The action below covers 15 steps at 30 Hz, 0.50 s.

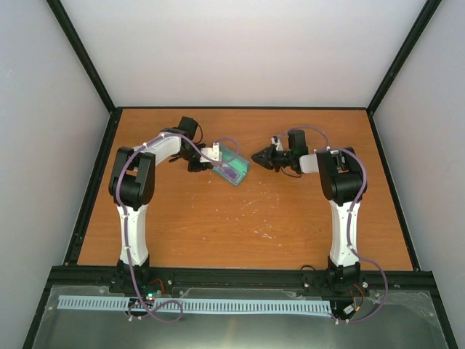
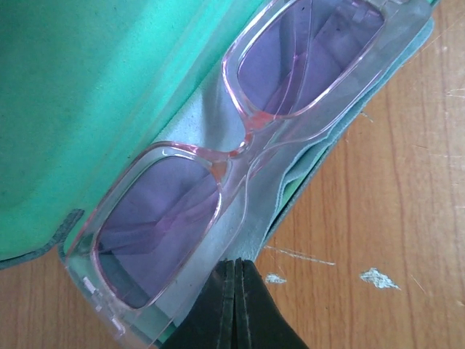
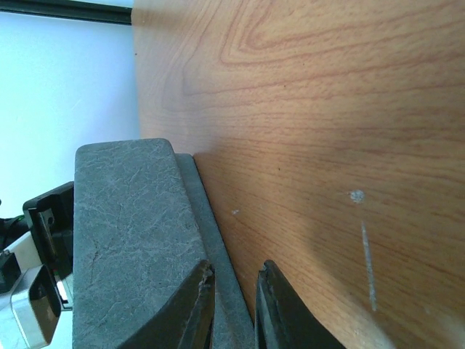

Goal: Organize the sunglasses
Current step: Adjust the sunglasses in the sunglasses case.

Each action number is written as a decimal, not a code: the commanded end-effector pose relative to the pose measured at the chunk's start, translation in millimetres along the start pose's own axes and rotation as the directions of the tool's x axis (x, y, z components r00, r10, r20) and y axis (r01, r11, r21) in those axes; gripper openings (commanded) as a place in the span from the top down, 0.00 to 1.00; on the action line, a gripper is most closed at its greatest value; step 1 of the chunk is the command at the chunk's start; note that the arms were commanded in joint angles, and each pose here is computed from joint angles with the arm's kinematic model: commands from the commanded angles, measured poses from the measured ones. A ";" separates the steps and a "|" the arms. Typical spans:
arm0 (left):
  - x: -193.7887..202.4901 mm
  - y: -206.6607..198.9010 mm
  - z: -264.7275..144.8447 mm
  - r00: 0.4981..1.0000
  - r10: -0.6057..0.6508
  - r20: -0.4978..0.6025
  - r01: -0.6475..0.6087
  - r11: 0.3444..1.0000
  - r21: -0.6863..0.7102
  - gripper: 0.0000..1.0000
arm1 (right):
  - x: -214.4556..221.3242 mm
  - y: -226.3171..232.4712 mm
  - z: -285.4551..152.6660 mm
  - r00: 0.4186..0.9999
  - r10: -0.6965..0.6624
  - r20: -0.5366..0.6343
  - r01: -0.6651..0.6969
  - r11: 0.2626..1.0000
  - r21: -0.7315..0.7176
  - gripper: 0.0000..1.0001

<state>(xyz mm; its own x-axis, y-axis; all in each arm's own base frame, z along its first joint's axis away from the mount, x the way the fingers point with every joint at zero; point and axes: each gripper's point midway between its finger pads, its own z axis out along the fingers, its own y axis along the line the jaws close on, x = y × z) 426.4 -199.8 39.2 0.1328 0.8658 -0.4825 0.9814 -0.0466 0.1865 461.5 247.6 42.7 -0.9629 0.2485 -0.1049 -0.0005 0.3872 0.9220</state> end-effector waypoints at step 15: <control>-19.8 4.6 -12.8 0.999 0.022 0.046 -0.021 0.999 -0.035 0.99 | 5.1 -0.6 2.9 1.000 -0.004 -0.019 0.003 1.000 -0.009 0.83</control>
<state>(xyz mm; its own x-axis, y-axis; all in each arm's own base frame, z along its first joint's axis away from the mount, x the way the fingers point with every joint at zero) 430.0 -202.7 36.3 0.1376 0.8634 -0.4855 0.9802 -0.0482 0.1922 459.1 247.7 40.9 -0.9646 0.2449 -0.0980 0.0044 0.3863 0.9224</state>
